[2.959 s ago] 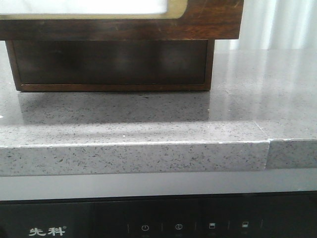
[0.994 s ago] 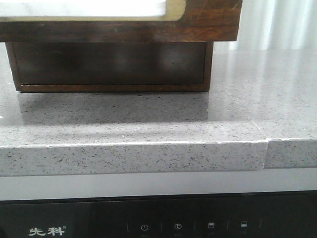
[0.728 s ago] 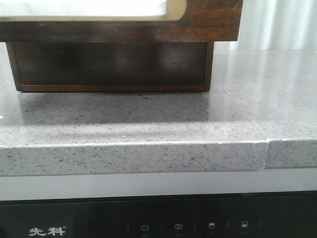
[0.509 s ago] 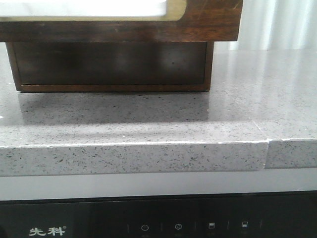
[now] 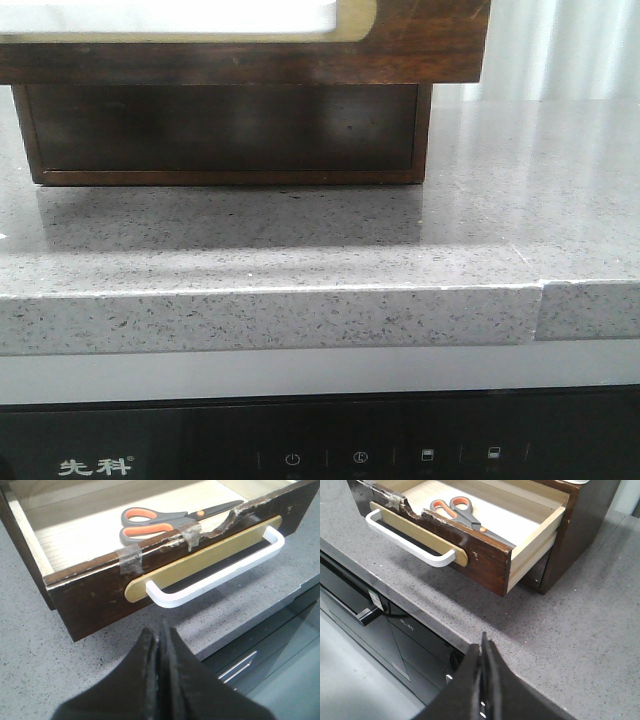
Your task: Put scissors in drawer with both arms
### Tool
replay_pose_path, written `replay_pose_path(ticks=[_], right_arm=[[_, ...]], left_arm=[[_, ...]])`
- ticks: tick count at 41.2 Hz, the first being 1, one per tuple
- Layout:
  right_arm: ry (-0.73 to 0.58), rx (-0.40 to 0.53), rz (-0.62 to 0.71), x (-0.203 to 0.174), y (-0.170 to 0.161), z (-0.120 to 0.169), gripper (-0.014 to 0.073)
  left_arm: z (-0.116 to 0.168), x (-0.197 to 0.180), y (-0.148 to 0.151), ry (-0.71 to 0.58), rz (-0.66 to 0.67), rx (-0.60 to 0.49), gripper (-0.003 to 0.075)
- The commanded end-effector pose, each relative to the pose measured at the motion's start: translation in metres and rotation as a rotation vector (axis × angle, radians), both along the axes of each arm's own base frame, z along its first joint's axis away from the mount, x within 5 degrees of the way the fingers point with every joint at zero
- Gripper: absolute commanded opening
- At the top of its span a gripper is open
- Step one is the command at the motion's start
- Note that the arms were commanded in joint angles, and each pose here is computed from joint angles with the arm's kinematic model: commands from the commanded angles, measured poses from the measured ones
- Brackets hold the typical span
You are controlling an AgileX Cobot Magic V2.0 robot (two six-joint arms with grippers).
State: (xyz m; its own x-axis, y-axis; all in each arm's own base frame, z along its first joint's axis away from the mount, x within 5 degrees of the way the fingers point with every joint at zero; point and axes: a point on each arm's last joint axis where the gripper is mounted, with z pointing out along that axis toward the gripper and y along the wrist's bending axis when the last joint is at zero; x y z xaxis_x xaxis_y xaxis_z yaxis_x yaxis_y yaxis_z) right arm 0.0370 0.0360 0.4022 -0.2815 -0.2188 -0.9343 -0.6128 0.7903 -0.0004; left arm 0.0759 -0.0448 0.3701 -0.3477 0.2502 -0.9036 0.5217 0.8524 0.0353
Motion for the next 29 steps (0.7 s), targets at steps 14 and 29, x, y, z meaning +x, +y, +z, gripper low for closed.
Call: replay_pose_path(ticks=[14,29], right_arm=[[-0.081,0.052,-0.01,0.001,0.0,0.013,-0.0117],[-0.081,0.052,-0.01,0.001,0.0,0.013,-0.0117]], left_arm=[[0.016,0.001,-0.002,-0.088,-0.007,-0.067,-0.002],[-0.025,-0.01,0.017,-0.209,0.137,-0.129,-0.002]])
